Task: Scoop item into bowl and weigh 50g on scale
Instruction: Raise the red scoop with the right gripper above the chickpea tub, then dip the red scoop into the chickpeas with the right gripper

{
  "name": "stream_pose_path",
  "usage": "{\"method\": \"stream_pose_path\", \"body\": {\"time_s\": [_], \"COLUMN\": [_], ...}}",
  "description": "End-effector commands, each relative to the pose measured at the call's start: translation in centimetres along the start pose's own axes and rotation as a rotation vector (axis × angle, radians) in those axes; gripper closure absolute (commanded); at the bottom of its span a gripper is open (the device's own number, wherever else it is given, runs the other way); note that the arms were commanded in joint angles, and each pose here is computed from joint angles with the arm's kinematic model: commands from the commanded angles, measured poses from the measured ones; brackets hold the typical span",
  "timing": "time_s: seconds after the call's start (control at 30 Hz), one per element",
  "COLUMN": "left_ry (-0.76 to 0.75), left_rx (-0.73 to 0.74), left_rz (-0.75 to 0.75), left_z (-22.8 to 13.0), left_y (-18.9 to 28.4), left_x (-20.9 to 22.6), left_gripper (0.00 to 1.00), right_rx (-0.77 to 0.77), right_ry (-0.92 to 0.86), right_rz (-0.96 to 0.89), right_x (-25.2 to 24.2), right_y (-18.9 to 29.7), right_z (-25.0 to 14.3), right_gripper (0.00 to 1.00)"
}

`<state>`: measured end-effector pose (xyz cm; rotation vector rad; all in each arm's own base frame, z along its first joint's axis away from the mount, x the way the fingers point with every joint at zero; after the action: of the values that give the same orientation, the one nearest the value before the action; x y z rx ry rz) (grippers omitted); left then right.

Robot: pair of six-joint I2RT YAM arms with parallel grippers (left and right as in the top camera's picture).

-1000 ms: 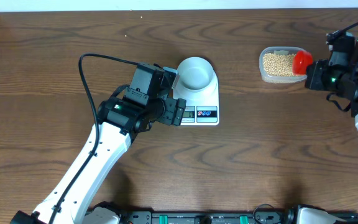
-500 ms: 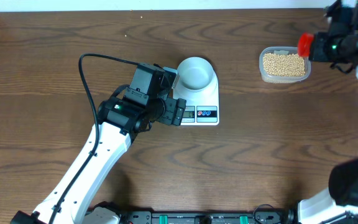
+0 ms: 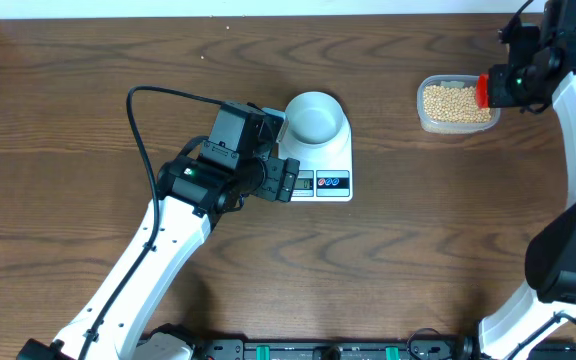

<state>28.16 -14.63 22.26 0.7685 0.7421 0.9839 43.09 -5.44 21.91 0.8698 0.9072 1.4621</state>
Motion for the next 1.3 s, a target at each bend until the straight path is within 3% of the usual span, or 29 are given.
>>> {"method": "stream_pose_path", "body": {"time_s": [0.0,0.4,0.8,1.27], "left_ry": [-0.008,-0.008,-0.008,-0.008], "left_rx": [-0.011,-0.011,-0.011,-0.011], "left_rz": [-0.007,-0.007,-0.007,-0.007], "left_z": [-0.1,-0.1,-0.1,-0.1], "left_y": [0.5,0.5,0.5,0.5], "left_x": [0.0,0.0,0.0,0.0], "left_gripper": [0.12,0.12,0.12,0.12], "right_rx": [0.022,0.102,0.166,0.087], "right_ry": [0.012,-0.081,-0.144,-0.263], "right_rz": [-0.014,0.031,0.323,0.554], "right_x": [-0.1,0.1,2.2,0.7], "right_y": [-1.2,-4.6,-8.3,-7.0], "right_z": [0.1,-0.9,-2.0,-1.6], "right_gripper": [0.99,0.99,0.99,0.99]}}
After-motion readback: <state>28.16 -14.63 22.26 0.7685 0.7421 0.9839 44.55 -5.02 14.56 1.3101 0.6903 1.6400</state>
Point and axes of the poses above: each gripper's point midway between its finger pads, its own y axis back along the fingers, its own x axis along the line the jaws close on, z = x × y, the point moved 6 cm from there along y, back along the fingers, and after that the axes turned 2 degrees about y, right-handed, at the moved point
